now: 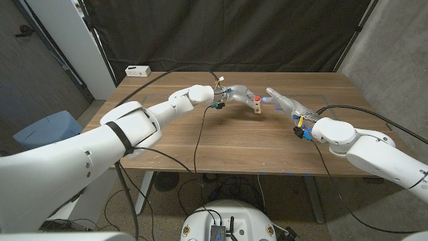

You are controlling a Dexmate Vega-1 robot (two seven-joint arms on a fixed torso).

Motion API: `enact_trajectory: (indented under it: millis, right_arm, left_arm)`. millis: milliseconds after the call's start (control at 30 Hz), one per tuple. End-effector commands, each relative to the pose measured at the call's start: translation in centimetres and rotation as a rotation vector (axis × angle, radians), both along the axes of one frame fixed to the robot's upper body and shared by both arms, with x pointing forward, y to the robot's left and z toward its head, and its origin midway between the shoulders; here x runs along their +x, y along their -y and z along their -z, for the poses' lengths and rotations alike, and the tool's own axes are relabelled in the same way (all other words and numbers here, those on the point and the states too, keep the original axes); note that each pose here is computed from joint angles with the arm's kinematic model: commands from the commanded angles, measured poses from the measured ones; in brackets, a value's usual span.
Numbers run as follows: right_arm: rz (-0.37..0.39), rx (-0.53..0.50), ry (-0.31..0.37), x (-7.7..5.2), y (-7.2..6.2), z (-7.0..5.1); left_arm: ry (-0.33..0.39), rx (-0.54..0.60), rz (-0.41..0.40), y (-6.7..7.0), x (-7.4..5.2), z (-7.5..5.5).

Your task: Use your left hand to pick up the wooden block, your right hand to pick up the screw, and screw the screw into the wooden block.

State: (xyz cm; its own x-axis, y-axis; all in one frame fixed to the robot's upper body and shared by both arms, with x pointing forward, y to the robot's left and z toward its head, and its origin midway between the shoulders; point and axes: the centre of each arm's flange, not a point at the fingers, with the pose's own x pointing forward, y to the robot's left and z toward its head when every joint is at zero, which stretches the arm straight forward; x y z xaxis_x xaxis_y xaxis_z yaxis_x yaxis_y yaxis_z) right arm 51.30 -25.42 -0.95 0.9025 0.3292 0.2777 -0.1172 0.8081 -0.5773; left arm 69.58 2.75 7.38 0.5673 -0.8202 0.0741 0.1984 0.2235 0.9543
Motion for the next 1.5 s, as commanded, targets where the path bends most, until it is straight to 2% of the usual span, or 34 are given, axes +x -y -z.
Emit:
enact_trajectory:
  millis: [33, 500, 933, 1500]
  right_arm:
    - [0.018, 0.017, 0.022, 0.7, 0.8, -0.7]
    - [-0.003, 0.07, 0.026, 2.2, 1.1, -0.6]
    - [-0.039, 0.15, 0.043, 3.5, 0.2, -0.1]
    - [-0.076, 0.165, 0.042, 4.0, -1.1, 0.3]
  left_arm:
    - [0.0, 0.007, -0.005, -0.1, 0.1, -0.1]
    - [0.001, 0.018, -0.002, 0.1, 0.0, -0.2]
    - [0.006, 0.021, 0.002, 0.0, -0.1, -0.2]
    - [0.013, 0.017, 0.009, -0.2, -0.3, -0.1]
